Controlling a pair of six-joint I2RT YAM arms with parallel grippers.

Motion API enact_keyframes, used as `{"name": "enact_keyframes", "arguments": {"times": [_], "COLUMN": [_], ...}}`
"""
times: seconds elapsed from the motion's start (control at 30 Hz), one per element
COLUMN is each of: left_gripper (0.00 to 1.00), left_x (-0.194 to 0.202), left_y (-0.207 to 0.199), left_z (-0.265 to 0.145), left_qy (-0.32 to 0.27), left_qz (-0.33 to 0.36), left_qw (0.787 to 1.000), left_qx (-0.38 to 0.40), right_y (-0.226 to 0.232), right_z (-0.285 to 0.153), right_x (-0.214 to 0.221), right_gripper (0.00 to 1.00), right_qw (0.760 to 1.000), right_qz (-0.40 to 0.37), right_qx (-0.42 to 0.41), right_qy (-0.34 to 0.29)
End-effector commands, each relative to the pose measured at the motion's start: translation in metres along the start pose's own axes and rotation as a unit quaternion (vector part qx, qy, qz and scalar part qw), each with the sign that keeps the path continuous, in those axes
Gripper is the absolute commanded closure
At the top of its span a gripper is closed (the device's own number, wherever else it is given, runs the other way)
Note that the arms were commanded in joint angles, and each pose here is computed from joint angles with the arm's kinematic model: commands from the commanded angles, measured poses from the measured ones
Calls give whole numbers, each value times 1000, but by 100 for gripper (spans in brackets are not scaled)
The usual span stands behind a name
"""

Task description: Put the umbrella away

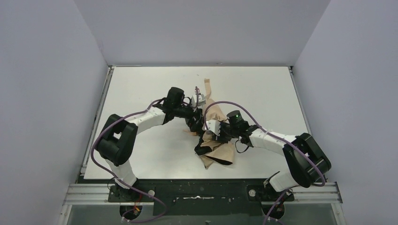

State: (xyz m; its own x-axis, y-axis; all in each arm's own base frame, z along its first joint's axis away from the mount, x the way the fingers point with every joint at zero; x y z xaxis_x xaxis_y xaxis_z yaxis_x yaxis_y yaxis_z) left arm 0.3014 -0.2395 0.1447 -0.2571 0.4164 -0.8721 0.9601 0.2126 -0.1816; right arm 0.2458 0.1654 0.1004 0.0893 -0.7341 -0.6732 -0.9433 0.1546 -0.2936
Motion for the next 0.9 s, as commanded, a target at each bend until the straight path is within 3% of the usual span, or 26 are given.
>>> {"name": "enact_keyframes", "arguments": {"times": [0.0,0.33,0.57,0.73,0.87], "left_gripper": [5,3,4,17,29], "left_x": [-5,38,51,60,62], "left_y": [-19,-50,-54,-48,-47], "left_z": [18,35,45,52,53], "left_qy": [-22,65,79,90,75], "left_qz": [14,26,47,47,55], "left_qw": [998,993,992,991,993], "left_qx": [62,95,88,82,71], "right_y": [-18,-29,-32,-32,-28], "right_z": [-2,-6,-8,-14,-28], "right_x": [-17,-16,-21,-27,-34], "right_gripper": [60,60,58,56,44], "right_qw": [997,991,984,978,976], "right_qz": [-8,23,31,35,19], "right_qx": [54,93,112,120,122], "right_qy": [-57,-95,-136,-165,-178]}}
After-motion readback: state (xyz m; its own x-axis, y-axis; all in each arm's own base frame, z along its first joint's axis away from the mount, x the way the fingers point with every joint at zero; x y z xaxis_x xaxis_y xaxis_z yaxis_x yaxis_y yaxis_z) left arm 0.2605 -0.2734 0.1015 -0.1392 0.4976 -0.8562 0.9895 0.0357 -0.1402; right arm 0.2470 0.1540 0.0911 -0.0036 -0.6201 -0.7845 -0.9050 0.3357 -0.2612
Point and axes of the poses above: each gripper's point midway between its finger pads, its own z axis out along the fingers, its own y axis along the line the jaws close on, x = y × z, the point moved 9 cm from there along -z, back along the fingers, and after that the axes turned 4 degrees about z, right-handed, at the moved point
